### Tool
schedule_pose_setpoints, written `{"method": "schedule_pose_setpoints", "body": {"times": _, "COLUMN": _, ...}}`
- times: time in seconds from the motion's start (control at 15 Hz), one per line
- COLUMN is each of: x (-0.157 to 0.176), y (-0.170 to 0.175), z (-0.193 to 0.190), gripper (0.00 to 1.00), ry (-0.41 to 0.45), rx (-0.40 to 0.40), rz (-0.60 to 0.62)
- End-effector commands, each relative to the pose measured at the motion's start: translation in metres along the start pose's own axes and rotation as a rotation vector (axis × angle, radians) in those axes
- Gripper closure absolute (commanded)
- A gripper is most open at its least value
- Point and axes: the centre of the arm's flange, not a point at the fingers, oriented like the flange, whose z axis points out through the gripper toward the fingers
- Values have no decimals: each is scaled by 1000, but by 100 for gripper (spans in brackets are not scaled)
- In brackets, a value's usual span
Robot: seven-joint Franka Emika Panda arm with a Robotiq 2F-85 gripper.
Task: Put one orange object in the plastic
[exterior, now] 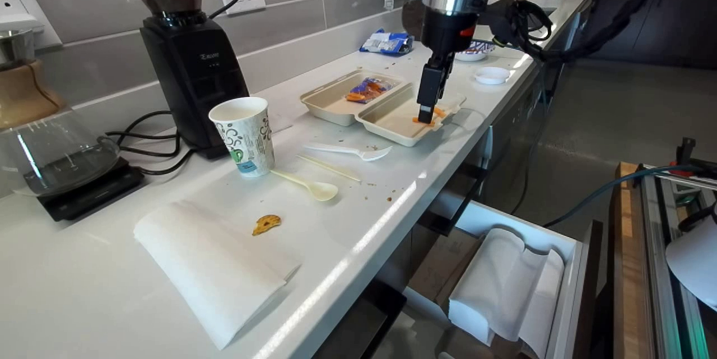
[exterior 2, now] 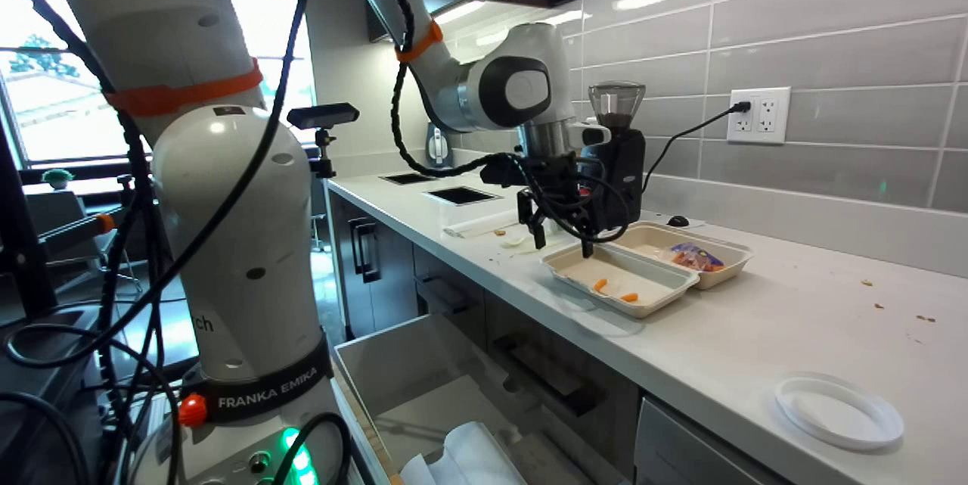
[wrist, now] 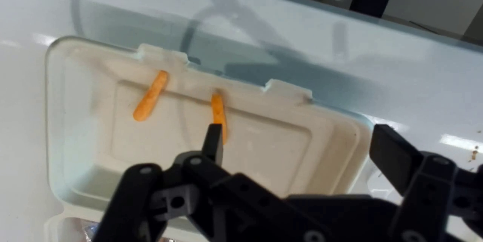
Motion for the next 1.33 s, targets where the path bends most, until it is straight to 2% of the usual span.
{"method": "schedule_pose_setpoints", "body": {"times": 0.0, "x": 9, "y": 15, "z": 24, "gripper": 0, "ry": 1, "rx": 6, "rz": -4}}
{"method": "schedule_pose_setpoints", "body": {"times": 0.4, "x": -2, "y": 30, "z": 30, "gripper": 0, "ry": 3, "rx": -6, "rz": 30}}
{"method": "schedule_pose_setpoints", "body": {"times": 0.67, "x": 12, "y": 33, "z": 32, "gripper": 3, "ry": 12, "rx": -11, "rz": 41}}
{"method": "schedule_pose_setpoints", "body": {"times": 1.0, "x": 24, "y": 37, "z": 36, "gripper": 0, "ry": 38, "rx": -17, "rz": 41}}
{"method": "schedule_pose_setpoints", "body": {"times": 1.27, "x": 25, "y": 37, "z": 41, "gripper": 16, "ry": 26, "rx": -13, "rz": 40}}
